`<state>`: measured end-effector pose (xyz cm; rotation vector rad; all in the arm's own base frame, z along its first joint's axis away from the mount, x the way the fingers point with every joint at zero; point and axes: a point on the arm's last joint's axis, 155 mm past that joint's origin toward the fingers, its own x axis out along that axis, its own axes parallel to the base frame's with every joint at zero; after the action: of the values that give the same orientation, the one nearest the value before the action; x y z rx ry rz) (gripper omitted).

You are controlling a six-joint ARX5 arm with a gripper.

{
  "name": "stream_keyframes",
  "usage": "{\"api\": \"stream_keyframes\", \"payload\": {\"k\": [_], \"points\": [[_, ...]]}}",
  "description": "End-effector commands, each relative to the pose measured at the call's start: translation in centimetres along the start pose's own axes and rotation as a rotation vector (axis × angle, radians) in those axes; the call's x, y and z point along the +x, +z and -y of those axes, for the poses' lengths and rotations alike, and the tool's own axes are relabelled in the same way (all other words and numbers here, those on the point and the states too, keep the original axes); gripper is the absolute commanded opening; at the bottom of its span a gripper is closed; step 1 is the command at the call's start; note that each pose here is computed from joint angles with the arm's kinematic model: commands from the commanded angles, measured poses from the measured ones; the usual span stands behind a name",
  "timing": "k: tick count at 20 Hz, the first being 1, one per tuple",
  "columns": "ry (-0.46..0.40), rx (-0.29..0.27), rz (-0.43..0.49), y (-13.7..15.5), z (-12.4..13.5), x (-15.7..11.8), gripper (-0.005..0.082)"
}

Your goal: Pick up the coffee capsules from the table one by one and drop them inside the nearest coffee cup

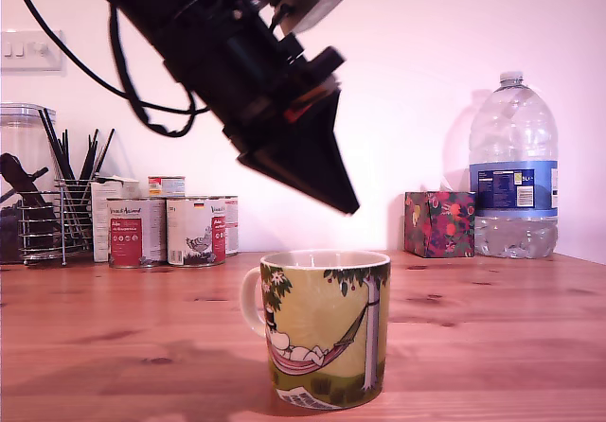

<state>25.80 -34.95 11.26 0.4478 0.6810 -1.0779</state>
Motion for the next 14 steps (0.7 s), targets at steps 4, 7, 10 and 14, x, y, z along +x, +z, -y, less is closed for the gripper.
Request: {"api": "stream_keyframes", "payload": {"k": [4,7,10,14], "points": [[0.038,-0.032,0.071,0.7,-1.4,0.7,0.0003],[0.074,-0.075,0.131,0.4,-2.9,0.6,0.0004],[0.115,-0.122,0.209,0.2,-4.6,0.0,0.0004],[0.181,-0.195,0.277,-0.9,-7.2,-1.7,0.0004]]}}
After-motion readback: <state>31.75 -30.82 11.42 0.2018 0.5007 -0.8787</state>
